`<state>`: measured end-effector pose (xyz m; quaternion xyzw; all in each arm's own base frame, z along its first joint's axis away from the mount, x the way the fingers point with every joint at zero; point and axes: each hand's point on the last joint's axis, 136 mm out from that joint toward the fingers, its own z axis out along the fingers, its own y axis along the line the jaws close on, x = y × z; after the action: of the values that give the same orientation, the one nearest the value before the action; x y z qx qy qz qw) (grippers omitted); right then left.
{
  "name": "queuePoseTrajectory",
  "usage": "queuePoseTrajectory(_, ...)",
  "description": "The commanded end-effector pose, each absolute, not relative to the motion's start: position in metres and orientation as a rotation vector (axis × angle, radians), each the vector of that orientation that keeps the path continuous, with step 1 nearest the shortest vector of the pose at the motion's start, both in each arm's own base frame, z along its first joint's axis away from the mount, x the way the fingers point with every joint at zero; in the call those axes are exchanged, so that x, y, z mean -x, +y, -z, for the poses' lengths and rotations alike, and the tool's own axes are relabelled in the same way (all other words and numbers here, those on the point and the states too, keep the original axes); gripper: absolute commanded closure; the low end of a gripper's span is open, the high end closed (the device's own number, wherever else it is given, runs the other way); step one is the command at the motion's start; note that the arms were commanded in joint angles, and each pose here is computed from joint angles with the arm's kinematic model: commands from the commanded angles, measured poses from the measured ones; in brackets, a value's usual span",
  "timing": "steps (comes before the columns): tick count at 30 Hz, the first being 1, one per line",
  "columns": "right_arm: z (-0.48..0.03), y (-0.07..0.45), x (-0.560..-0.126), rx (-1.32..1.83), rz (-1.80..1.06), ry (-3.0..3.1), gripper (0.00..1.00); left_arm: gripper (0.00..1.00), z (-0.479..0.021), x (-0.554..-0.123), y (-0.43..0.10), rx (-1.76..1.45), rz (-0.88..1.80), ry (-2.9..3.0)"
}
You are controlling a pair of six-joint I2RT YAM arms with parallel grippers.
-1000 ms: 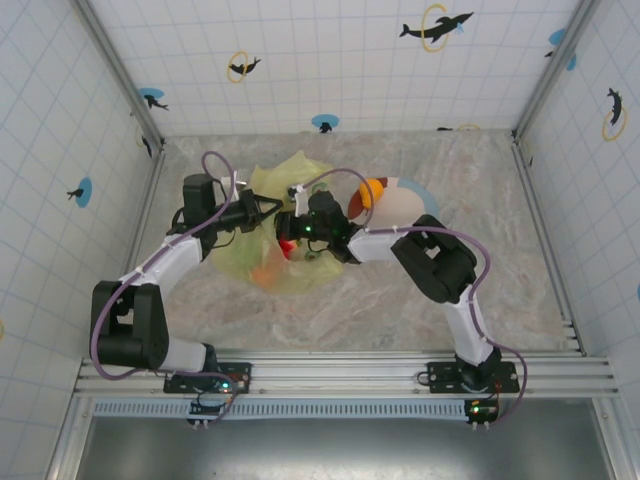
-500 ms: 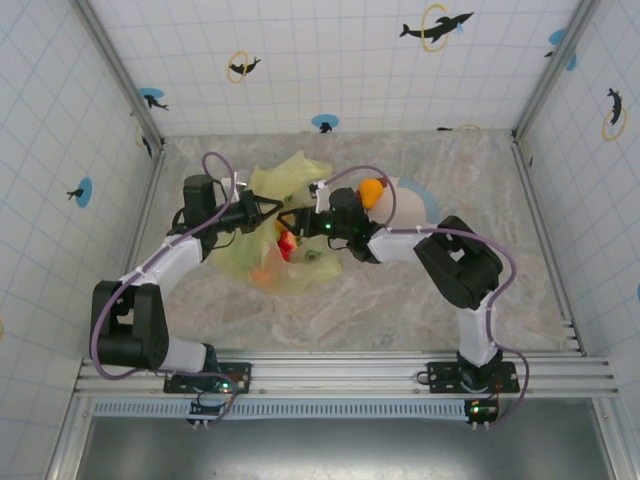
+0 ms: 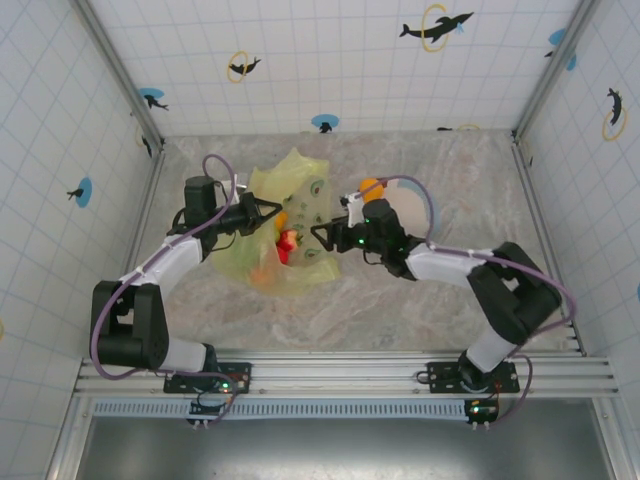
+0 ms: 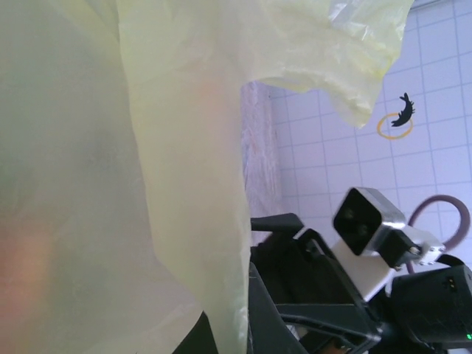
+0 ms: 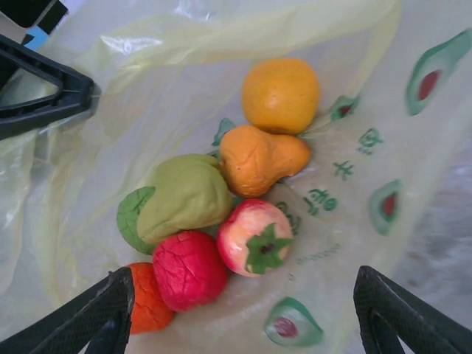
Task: Place the fruits into the plastic bag
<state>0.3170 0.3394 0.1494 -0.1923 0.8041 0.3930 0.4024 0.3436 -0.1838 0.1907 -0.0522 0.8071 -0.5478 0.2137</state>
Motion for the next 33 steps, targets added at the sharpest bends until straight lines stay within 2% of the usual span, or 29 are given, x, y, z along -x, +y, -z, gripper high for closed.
queuePoseTrajectory(1,-0.160,0.307,-0.320,0.483,-0.860,2.000,0.20,1.00,-0.185,-0.343,-0.181,0.150,1.504,2.254)
queuePoseTrajectory(7,-0.170,0.246,-0.336,0.325,-0.730,1.987,0.16,1.00,-0.182,-0.343,-0.180,0.163,1.502,2.263)
queuePoseTrajectory(14,-0.170,0.183,-0.377,0.090,-0.339,2.048,0.08,1.00,-0.179,-0.343,-0.180,0.172,1.502,2.271)
queuePoseTrajectory(22,-0.149,0.189,-0.411,0.086,-0.184,2.185,0.01,1.00,-0.177,-0.343,-0.180,0.176,1.503,2.276)
queuePoseTrajectory(33,-0.108,0.213,-0.463,0.084,-0.091,2.338,0.01,1.00,-0.177,-0.343,-0.180,0.179,1.503,2.278)
